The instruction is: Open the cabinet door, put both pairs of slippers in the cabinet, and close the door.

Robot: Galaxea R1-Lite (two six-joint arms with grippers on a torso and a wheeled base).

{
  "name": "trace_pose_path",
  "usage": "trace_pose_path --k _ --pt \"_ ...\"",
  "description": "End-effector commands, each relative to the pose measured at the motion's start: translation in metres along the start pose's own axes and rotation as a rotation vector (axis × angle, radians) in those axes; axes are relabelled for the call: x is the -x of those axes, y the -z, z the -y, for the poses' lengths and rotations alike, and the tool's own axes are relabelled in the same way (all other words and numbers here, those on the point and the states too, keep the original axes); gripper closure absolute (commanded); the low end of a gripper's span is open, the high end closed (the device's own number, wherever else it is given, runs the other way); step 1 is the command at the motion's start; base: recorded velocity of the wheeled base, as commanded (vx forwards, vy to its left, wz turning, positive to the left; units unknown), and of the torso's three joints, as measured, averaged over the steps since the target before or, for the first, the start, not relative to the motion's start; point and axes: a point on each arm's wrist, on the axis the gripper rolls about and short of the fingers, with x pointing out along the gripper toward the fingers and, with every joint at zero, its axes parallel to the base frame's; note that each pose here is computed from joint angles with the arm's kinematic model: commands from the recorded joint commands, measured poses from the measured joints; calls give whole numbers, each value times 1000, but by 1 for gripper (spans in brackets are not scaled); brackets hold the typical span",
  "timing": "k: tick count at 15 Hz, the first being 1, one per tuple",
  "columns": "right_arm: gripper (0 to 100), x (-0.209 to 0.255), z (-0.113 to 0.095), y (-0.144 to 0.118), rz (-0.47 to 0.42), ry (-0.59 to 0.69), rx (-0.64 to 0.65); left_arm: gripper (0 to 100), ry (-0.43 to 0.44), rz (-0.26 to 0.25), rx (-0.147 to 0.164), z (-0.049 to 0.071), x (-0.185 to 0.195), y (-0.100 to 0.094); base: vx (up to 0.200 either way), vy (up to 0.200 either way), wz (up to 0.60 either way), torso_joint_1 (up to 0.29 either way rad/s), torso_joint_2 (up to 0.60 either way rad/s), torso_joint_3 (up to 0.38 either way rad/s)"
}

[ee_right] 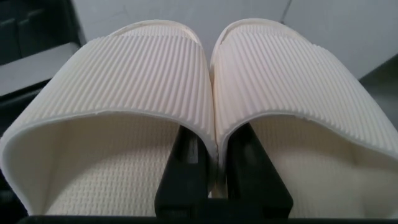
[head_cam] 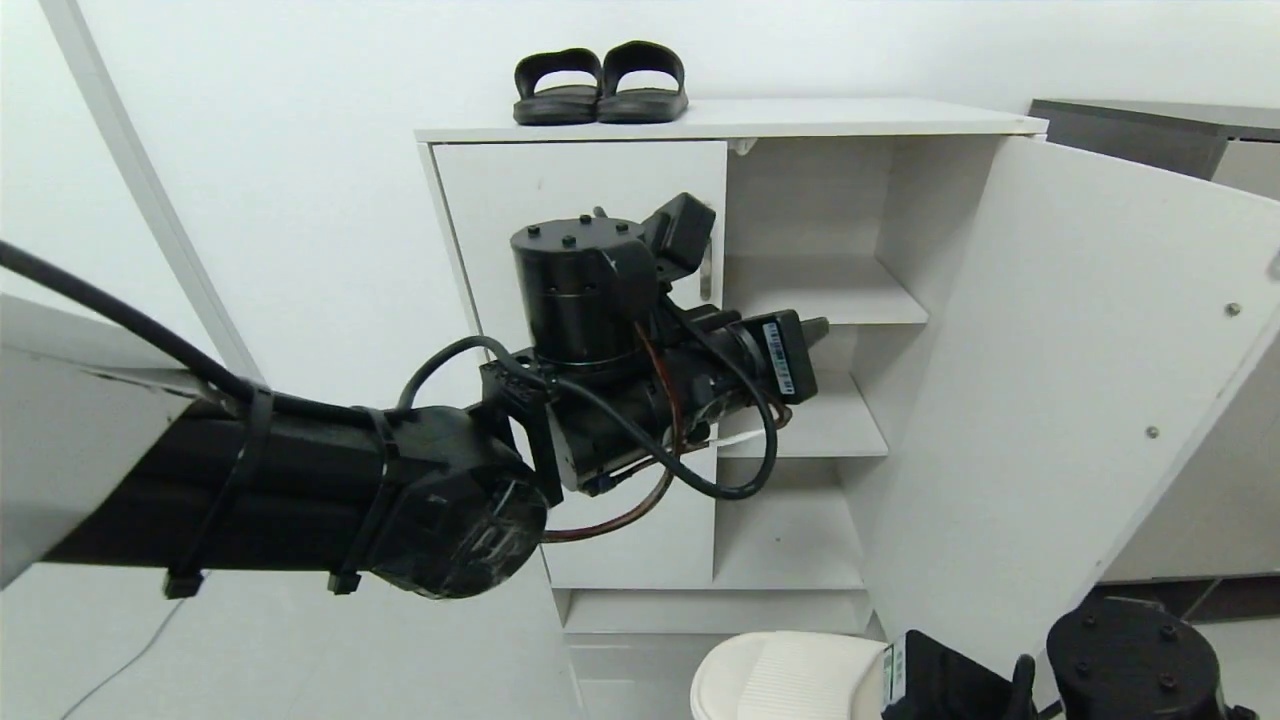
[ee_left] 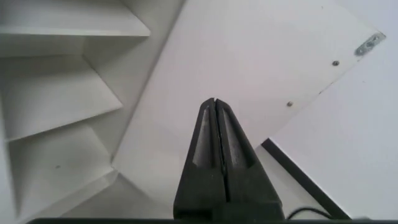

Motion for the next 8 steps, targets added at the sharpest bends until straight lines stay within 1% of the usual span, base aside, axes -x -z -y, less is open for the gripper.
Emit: trace_pose_path --k 1,2,3,4,5,6,7,8 --pt "100 -11 18 -3 14 72 -57 100 -59 54 -6 6 31 -18 0 0 0 0 0 0" --pt "100 -15 26 -6 26 133 -91 100 -77 77 -9 8 45 -27 0 0 0 0 0 0" --pt "100 -26 38 -14 44 295 -147 100 -110 118 -19 12 79 -43 0 0 0 0 0 0" --pt "100 -38 51 -22 70 418 -194 100 -178 115 -34 13 113 -50 0 0 0 0 0 0" --pt "100 -44 58 -26 85 466 -217 100 -230 101 -46 12 130 -51 0 0 0 0 0 0" --pt "100 -58 74 -28 96 573 -273 100 -362 66 -72 12 181 -50 0 0 0 0 0 0" --pt "100 -62 80 -28 99 626 -287 100 -411 60 -80 14 202 -48 0 0 0 0 0 0" --pt "100 -67 96 -27 102 751 -304 100 -533 57 -98 17 245 -40 0 0 0 0 0 0"
